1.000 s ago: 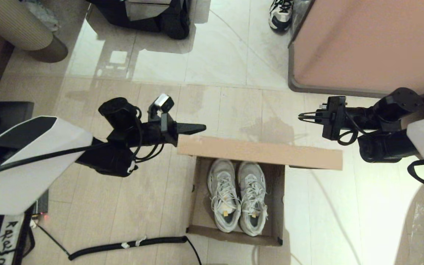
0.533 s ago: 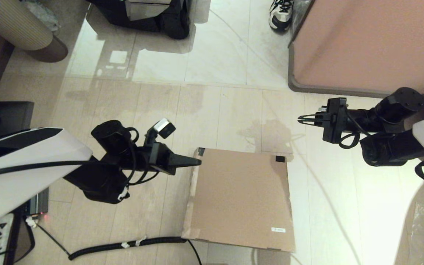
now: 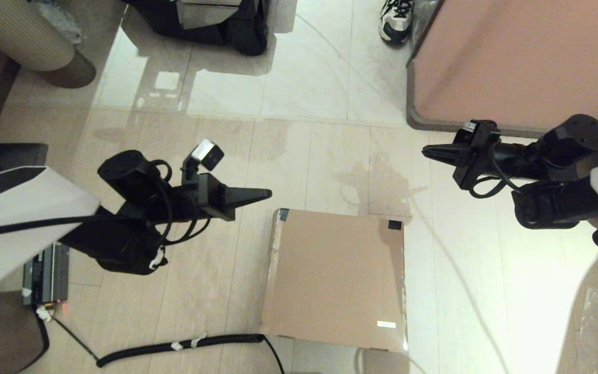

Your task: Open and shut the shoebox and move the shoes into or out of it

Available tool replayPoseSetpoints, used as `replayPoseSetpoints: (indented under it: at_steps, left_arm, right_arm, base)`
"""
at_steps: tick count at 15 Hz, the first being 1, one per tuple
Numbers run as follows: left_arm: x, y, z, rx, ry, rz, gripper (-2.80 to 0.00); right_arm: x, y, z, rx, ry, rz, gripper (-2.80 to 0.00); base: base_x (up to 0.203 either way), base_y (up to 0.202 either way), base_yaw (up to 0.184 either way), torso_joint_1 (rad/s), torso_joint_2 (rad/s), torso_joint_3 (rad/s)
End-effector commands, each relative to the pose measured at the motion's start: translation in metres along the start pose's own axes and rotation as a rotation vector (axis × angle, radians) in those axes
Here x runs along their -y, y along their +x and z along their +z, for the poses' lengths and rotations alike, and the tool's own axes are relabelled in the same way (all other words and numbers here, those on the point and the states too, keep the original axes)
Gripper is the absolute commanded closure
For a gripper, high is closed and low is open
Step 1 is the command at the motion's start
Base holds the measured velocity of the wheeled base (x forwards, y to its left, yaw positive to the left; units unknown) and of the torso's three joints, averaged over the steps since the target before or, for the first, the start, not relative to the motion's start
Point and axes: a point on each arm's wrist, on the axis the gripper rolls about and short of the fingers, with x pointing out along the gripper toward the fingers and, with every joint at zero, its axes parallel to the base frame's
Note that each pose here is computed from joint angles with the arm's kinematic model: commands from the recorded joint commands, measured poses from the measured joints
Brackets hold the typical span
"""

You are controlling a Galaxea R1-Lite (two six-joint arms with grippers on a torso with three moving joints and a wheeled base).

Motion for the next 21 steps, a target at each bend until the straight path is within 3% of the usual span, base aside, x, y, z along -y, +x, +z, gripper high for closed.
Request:
replayPoseSetpoints:
  at_steps: [1,4,6,7,10,12,14,17,18,19,20,21]
  left_arm:
    - [0.021,0.000,0.017,0.006,0.089,-0.017,0.00]
    - [0.042,0.004,0.050,0.020,0.261,-0.050,0.00]
    - [0.058,0.005,0.070,0.049,0.371,-0.064,0.00]
    - [0.065,0.004,0.079,0.109,0.408,-0.058,0.00]
    - [0.070,-0.010,0.099,0.292,0.486,-0.014,0.00]
    - [0.068,-0.014,0.111,0.485,0.505,0.027,0.00]
    - [0.057,-0.020,0.118,0.589,0.611,0.140,0.00]
    - [0.032,-0.045,0.114,0.629,0.803,0.427,0.00]
    - [0.017,-0.054,0.105,0.592,0.803,0.539,0.00]
    - [0.003,-0.060,0.095,0.543,0.766,0.655,0.00]
    - [-0.009,-0.064,0.087,0.518,0.721,0.781,0.00]
    - [-0.024,-0.066,0.077,0.490,0.674,0.910,0.00]
  right_arm:
    - [-0.017,0.002,0.002,0.001,-0.369,0.015,0.00]
    - [-0.066,0.002,0.007,0.006,-0.739,0.047,0.00]
    - [-0.098,-0.014,0.006,0.046,-0.913,0.047,0.00]
    - [-0.109,-0.025,0.005,0.110,-0.957,0.058,0.00]
    - [-0.115,-0.038,0.001,0.259,-0.934,0.103,0.00]
    - [-0.107,-0.043,0.004,0.411,-0.892,0.163,0.00]
    - [-0.091,-0.053,0.006,0.565,-0.923,0.154,0.00]
    - [-0.065,-0.066,0.006,0.701,-1.133,-0.066,0.00]
    - [-0.056,-0.068,0.007,0.724,-1.184,-0.186,0.00]
    - [-0.045,-0.069,0.009,0.740,-1.217,-0.331,0.00]
    - [-0.027,-0.067,0.011,0.737,-1.198,-0.491,0.00]
    - [-0.006,-0.063,0.010,0.719,-1.115,-0.643,0.00]
  base:
    - [0.000,0.000,0.000,0.000,0.00,0.000]
    - [0.000,0.000,0.000,0.000,0.00,0.000]
    - [0.000,0.000,0.000,0.000,0.00,0.000]
    - [0.000,0.000,0.000,0.000,0.00,0.000]
    - [0.000,0.000,0.000,0.000,0.00,0.000]
    - [0.000,0.000,0.000,0.000,0.00,0.000]
    - [0.000,0.000,0.000,0.000,0.00,0.000]
    - [0.000,0.000,0.000,0.000,0.00,0.000]
    - [0.000,0.000,0.000,0.000,0.00,0.000]
    - [0.000,0.000,0.000,0.000,0.00,0.000]
    - [0.000,0.000,0.000,0.000,0.00,0.000]
    - [0.000,0.000,0.000,0.000,0.00,0.000]
